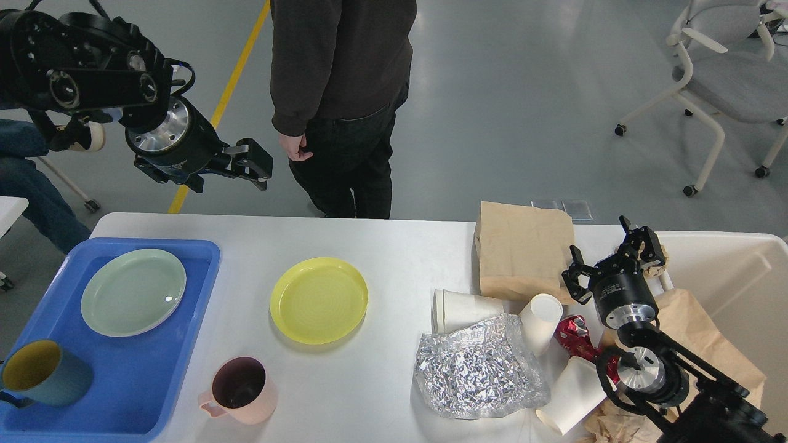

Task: Tidy desktop
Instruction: 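Lower the left gripper toward the pink mug near the tray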

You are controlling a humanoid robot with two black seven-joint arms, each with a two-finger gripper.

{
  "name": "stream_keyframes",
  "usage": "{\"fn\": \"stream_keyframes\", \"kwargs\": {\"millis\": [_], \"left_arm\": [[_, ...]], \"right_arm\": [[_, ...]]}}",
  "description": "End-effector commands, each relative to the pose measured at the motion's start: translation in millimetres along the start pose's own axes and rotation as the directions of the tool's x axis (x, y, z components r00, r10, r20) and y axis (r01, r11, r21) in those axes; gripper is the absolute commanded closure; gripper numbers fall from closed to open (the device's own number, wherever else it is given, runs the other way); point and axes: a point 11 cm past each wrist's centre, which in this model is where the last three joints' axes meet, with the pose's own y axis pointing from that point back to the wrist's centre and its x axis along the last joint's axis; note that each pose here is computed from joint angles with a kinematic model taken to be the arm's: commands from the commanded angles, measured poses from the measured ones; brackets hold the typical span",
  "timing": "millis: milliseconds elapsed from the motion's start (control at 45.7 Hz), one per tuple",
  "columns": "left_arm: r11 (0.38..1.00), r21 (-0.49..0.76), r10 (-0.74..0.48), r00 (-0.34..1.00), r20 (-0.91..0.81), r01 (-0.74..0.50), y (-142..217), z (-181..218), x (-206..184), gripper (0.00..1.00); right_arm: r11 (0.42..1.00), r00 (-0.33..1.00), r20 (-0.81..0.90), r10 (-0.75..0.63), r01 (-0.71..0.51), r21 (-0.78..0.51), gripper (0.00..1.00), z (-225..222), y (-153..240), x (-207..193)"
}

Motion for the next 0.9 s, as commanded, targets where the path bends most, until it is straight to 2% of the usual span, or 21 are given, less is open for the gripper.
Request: {"fn": "stream_keyframes", "kwargs": {"millis": [0, 263, 526, 635, 766, 876], "left_arm": [[0.990, 0.001, -0.140, 0.990, 0.022, 0.140, 19.8, 26.7, -27.6, 0.03], [0.974, -0.011, -0.225, 0.974, -0.007, 0.225, 62.3, 46.7, -89.2, 0.03], [0.978, -0.049, -0.208, 0.971, -0.120, 0.204, 65.7, 31.9, -89.7, 0.03], [0.971, -0.056, -0.238, 0.961, -0.143, 0.232, 64.1, 28.0, -95.2, 0.03], [0.965, -0.065, -0.261, 0.949, -0.177, 0.254, 54.9, 16.7, -95.5, 0.03], [0.973, -0.076, -0.230, 0.945, -0.231, 0.218, 45.8, -4.3, -85.9, 0.03]], "right_arm": [[1.000, 1.000, 0.000, 0.000, 0.000, 0.000, 0.00, 0.0, 0.0, 0.0], [1.000, 1.000, -0.002, 0.002, -0.002, 0.000, 0.00, 0.0, 0.0, 0.7], [1.000, 1.000, -0.002, 0.002, -0.002, 0.000, 0.00, 0.0, 0.0, 0.7], [1.000, 1.000, -0.001, 0.001, -0.001, 0.000, 0.00, 0.0, 0.0, 0.5], [1.000, 1.000, 0.000, 0.000, 0.000, 0.000, 0.00, 0.0, 0.0, 0.0], [1.000, 1.000, -0.001, 0.001, -0.001, 0.000, 0.00, 0.0, 0.0, 0.2]]}}
